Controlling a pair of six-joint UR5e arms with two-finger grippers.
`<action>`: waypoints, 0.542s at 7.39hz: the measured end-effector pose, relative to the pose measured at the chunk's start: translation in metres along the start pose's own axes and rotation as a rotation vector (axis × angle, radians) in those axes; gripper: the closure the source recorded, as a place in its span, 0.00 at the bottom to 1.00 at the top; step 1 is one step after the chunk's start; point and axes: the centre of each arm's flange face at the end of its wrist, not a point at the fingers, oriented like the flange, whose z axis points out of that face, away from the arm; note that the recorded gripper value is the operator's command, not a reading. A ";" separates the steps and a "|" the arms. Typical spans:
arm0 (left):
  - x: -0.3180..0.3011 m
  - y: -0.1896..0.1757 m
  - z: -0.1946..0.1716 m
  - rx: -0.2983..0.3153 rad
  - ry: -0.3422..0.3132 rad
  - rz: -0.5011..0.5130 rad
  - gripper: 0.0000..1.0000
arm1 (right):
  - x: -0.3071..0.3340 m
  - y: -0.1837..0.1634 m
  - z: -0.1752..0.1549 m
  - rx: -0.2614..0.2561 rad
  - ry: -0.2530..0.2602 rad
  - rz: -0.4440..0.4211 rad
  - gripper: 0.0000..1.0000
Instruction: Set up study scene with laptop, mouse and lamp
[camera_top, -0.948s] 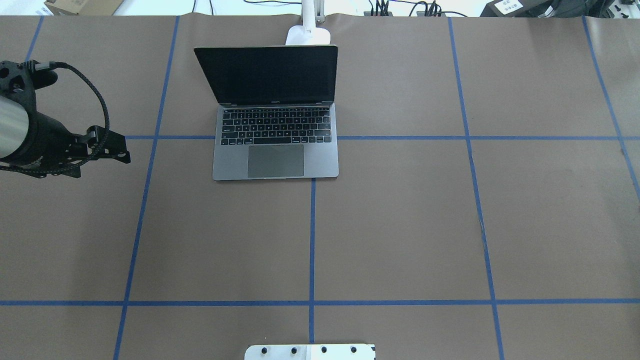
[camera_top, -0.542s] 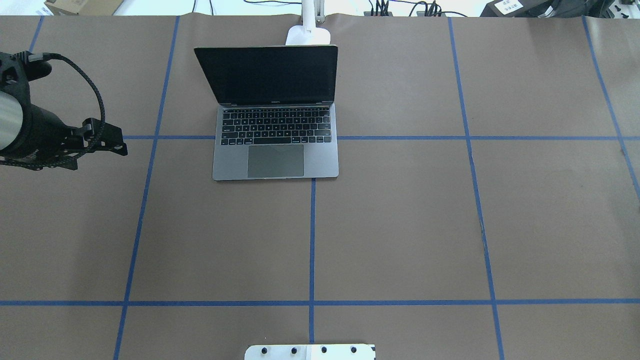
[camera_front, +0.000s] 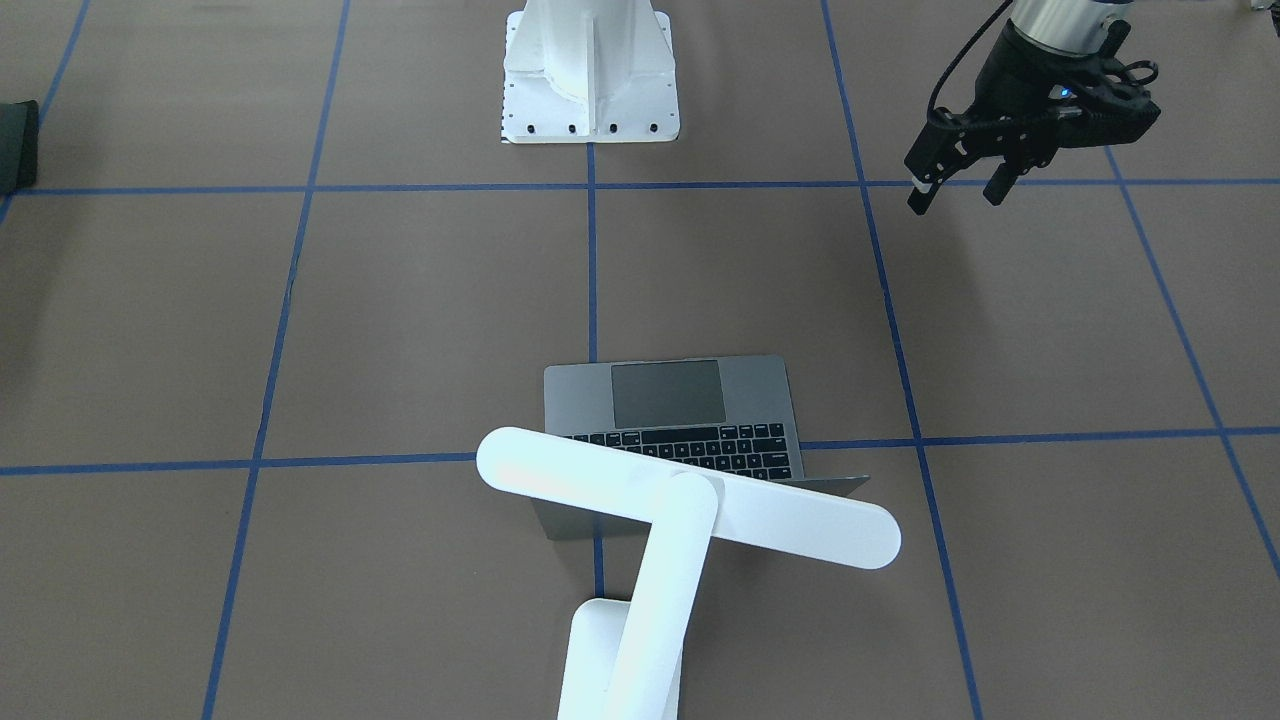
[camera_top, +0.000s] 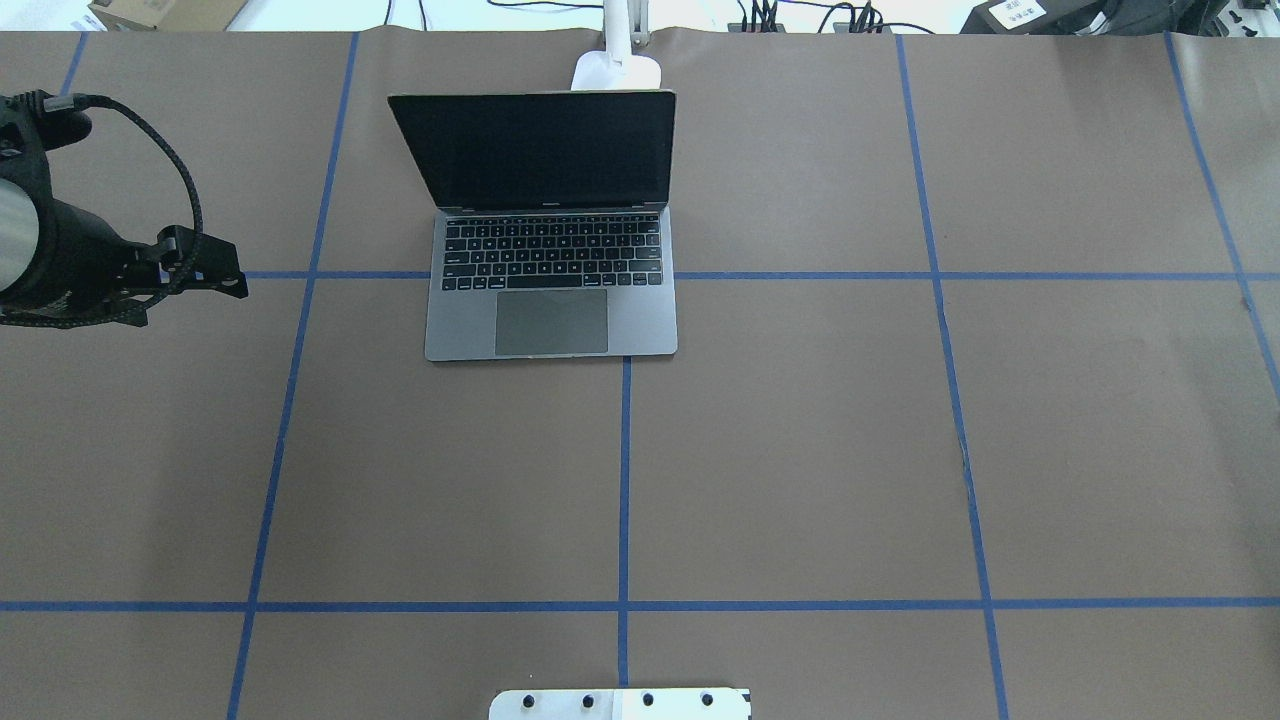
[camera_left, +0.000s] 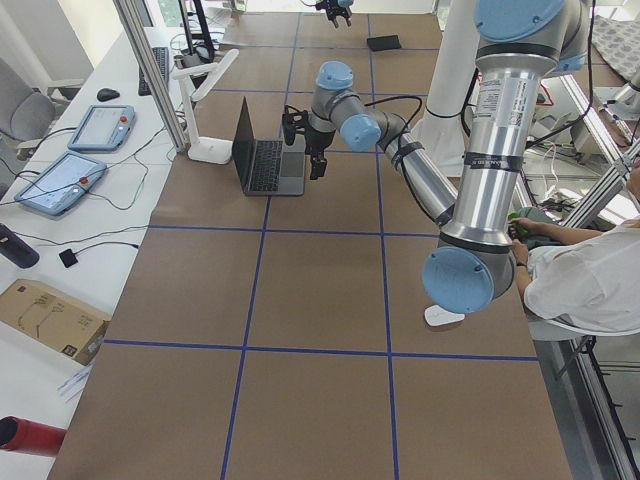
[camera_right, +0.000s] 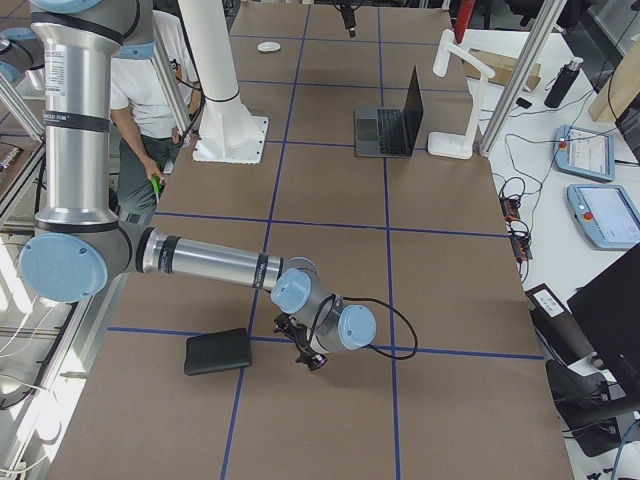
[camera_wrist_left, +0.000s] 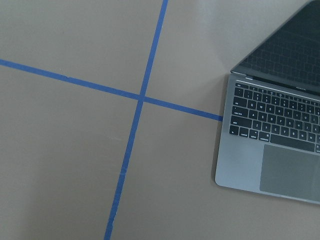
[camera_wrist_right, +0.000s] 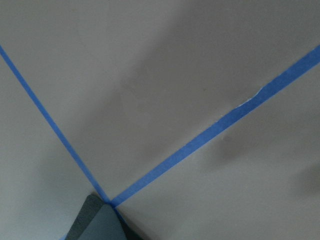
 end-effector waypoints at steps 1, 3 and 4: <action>0.000 0.000 0.000 0.000 -0.001 0.000 0.00 | -0.006 -0.002 0.008 -0.012 -0.052 0.013 0.01; -0.001 0.001 0.002 -0.004 -0.006 -0.002 0.00 | -0.014 -0.004 0.029 -0.038 -0.122 0.018 0.01; -0.001 0.002 0.003 -0.006 -0.008 -0.004 0.00 | -0.017 -0.010 0.041 -0.057 -0.143 0.001 0.02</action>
